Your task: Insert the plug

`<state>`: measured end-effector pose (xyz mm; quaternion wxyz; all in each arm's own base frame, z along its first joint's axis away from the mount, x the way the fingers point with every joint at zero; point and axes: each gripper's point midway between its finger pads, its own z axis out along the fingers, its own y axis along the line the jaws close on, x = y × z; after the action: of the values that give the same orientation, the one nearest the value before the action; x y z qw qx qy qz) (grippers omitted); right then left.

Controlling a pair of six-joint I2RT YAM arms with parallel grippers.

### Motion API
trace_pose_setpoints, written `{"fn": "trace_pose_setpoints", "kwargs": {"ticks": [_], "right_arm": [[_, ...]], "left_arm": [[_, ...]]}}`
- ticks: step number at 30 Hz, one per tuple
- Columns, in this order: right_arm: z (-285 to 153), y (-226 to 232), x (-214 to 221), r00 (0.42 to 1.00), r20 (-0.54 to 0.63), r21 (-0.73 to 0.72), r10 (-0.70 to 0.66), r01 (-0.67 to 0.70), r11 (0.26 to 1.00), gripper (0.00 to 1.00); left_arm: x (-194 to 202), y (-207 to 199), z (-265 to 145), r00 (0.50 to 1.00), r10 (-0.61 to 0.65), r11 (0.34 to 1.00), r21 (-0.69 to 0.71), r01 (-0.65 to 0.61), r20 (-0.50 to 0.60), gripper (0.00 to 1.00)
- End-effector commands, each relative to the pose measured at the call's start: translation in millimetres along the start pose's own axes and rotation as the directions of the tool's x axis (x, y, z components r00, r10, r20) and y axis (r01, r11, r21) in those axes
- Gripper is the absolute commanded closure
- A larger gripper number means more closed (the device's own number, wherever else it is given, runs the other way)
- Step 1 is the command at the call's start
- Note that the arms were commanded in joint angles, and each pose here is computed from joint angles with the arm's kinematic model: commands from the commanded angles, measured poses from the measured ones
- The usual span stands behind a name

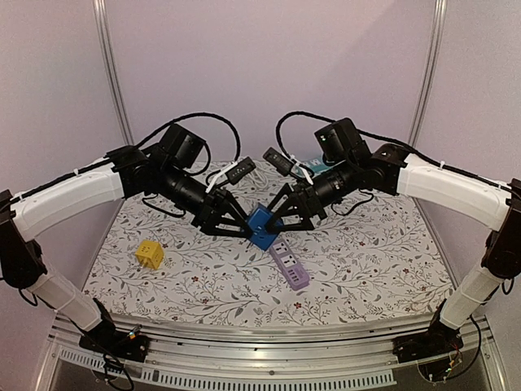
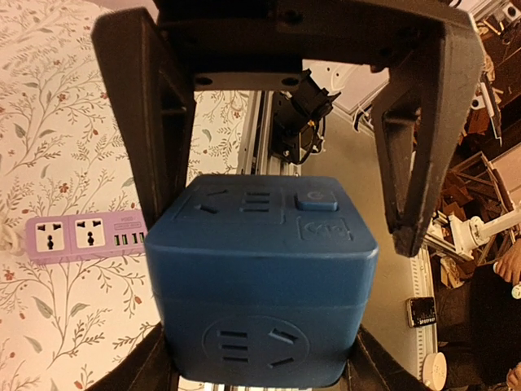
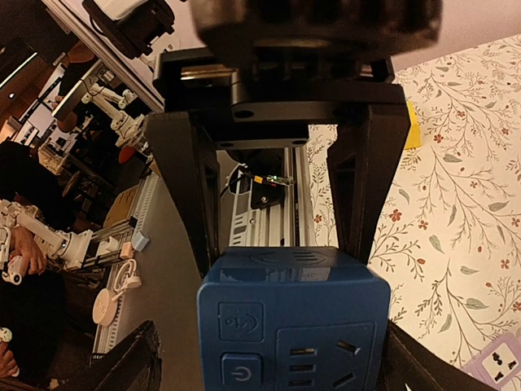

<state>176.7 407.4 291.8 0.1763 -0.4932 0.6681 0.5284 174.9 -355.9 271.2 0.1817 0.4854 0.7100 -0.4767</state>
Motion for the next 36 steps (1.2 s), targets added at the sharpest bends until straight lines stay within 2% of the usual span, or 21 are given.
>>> {"fn": "trace_pose_setpoints", "kwargs": {"ticks": [1, 8, 14, 15, 17, 19, 21, 22, 31, 36], "right_arm": [[4.6, 8.0, -9.0, 0.998, 0.029, -0.037, -0.053, 0.054, 0.998, 0.16], [8.5, 6.2, -2.0, 0.999, 0.011, -0.056, -0.031, 0.031, 0.998, 0.39], [8.9, 5.8, 3.2, 1.000, -0.004, -0.059, -0.026, 0.026, 0.998, 0.63], [8.8, 5.6, 3.4, 1.000, -0.004, -0.059, -0.025, 0.025, 0.998, 0.65], [9.4, 4.0, 3.7, 1.000, -0.006, -0.052, -0.019, 0.019, 0.998, 0.66], [9.2, 0.9, 3.1, 1.000, -0.003, -0.032, -0.011, 0.011, 0.999, 0.67], [8.6, -5.1, 2.7, 1.000, 0.003, 0.008, -0.005, 0.005, 1.000, 0.68], [8.2, -8.9, 3.3, 1.000, 0.007, 0.033, -0.002, 0.002, 0.999, 0.68], [-6.3, -30.1, -0.5, 0.995, 0.091, 0.225, -0.027, 0.006, 0.974, 0.70], [-13.0, -45.9, -1.7, 0.993, 0.117, 0.323, -0.001, -0.037, 0.946, 0.71]], "left_arm": [[-13.6, -9.1, 1.8, 0.999, 0.037, 0.999, 0.029, -0.038, 0.030, 0.77], [-18.7, -6.1, 1.8, 0.998, 0.047, 0.999, 0.008, -0.047, 0.038, 0.78], [-17.6, 2.3, 4.8, 0.999, 0.039, 0.999, -0.021, -0.038, 0.030, 0.75], [-17.5, 5.0, 5.6, 0.999, 0.037, 0.999, -0.031, -0.036, 0.027, 0.71], [-16.4, 8.1, 7.0, 1.000, 0.009, 0.999, -0.039, -0.008, 0.023, 0.53], [-16.9, 11.8, 6.2, 1.000, 0.005, 0.998, -0.061, -0.003, 0.026, 0.41], [-17.4, 14.9, 5.1, 0.999, 0.012, 0.996, -0.084, -0.010, 0.029, 0.03], [-17.8, 15.6, 3.8, 0.999, 0.015, 0.996, -0.092, -0.013, 0.032, 0.01], [-17.2, 24.7, -12.5, 0.996, 0.014, 0.987, -0.163, 0.000, 0.088, 0.01], [-19.3, 30.5, -36.9, 0.988, 0.021, 0.969, -0.245, 0.018, 0.156, 0.01]]}}
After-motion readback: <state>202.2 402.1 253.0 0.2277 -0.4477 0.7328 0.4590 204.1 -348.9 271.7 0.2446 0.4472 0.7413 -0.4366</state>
